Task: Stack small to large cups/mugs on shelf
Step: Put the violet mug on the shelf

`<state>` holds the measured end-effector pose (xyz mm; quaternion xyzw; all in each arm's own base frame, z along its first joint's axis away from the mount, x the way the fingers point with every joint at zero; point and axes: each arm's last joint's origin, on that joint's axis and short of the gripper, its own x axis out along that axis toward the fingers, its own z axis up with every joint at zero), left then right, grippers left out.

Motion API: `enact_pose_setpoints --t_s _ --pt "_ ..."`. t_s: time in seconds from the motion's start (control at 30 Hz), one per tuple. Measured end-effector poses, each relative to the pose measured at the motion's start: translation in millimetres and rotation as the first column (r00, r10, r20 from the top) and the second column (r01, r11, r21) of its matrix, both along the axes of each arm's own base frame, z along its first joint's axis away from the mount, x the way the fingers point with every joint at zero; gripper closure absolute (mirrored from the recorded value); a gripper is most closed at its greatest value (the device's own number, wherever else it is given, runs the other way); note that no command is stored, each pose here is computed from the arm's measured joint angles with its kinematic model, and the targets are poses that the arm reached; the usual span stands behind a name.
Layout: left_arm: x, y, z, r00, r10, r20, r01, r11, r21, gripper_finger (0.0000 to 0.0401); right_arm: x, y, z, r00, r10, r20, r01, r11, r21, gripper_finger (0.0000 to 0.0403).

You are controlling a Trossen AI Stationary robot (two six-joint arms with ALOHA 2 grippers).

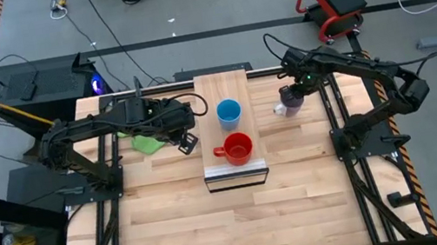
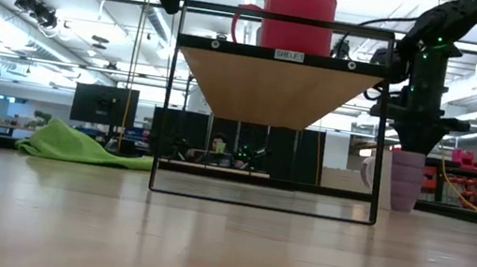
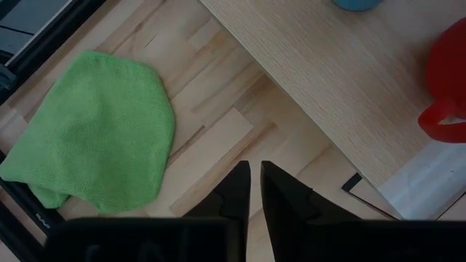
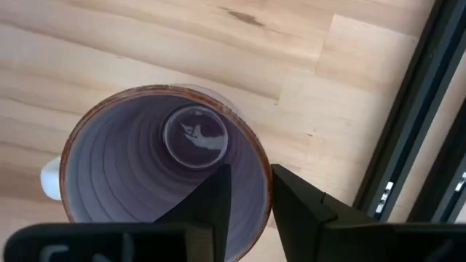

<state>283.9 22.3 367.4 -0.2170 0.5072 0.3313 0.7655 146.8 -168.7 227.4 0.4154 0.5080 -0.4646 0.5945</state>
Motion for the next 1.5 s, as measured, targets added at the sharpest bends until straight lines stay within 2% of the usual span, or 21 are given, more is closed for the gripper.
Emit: enact_pose_setpoints --t_s 0.23,0.57,0.73,0.9,1.13,1.27,1.33,1.5 --pt "0.0 0.0 0.0 1.000 0.001 0.001 -0.001 1.000 0.000 0.0358 -0.3 -0.4 0.0 1.000 -0.015 -0.010 0.015 1.000 -0.011 0.0318" --pt "0.4 -1.2 0.2 1.000 0.004 0.005 -0.004 1.000 0.009 0.0366 -2.8 6.1 0.1 0.998 -0.011 -0.063 0.013 0.999 0.029 0.0391" --pt "0.4 -2.5 0.3 1.000 0.003 0.004 -0.003 1.000 0.023 0.0362 2.3 19.1 -0.1 0.995 -0.006 -0.101 0.013 0.997 0.071 0.0387" --pt "0.4 -2.2 0.4 1.000 0.003 0.002 -0.003 0.999 0.035 0.0364 11.9 32.4 1.1 0.995 -0.016 -0.096 0.023 0.997 0.073 0.0394" --pt "0.4 -1.9 0.5 1.000 0.003 0.002 -0.003 0.999 0.042 0.0375 23.0 44.0 0.7 0.980 -0.185 -0.067 0.189 0.980 0.060 0.0394" --pt "0.4 -1.9 0.5 1.000 0.002 0.001 -0.002 0.999 0.043 0.0374 34.3 44.5 0.5 0.965 -0.262 0.027 0.261 0.965 0.036 0.0394" --pt "0.3 -1.9 0.5 1.000 0.002 0.001 -0.002 0.999 0.043 0.0372 37.6 42.6 1.0 0.961 -0.270 0.066 0.269 0.963 0.025 0.0394" --pt "0.5 -3.8 0.4 1.000 -0.023 -0.006 0.023 0.999 0.048 0.0367 34.7 43.5 0.5 0.961 -0.276 0.032 0.276 0.961 0.018 0.0394"
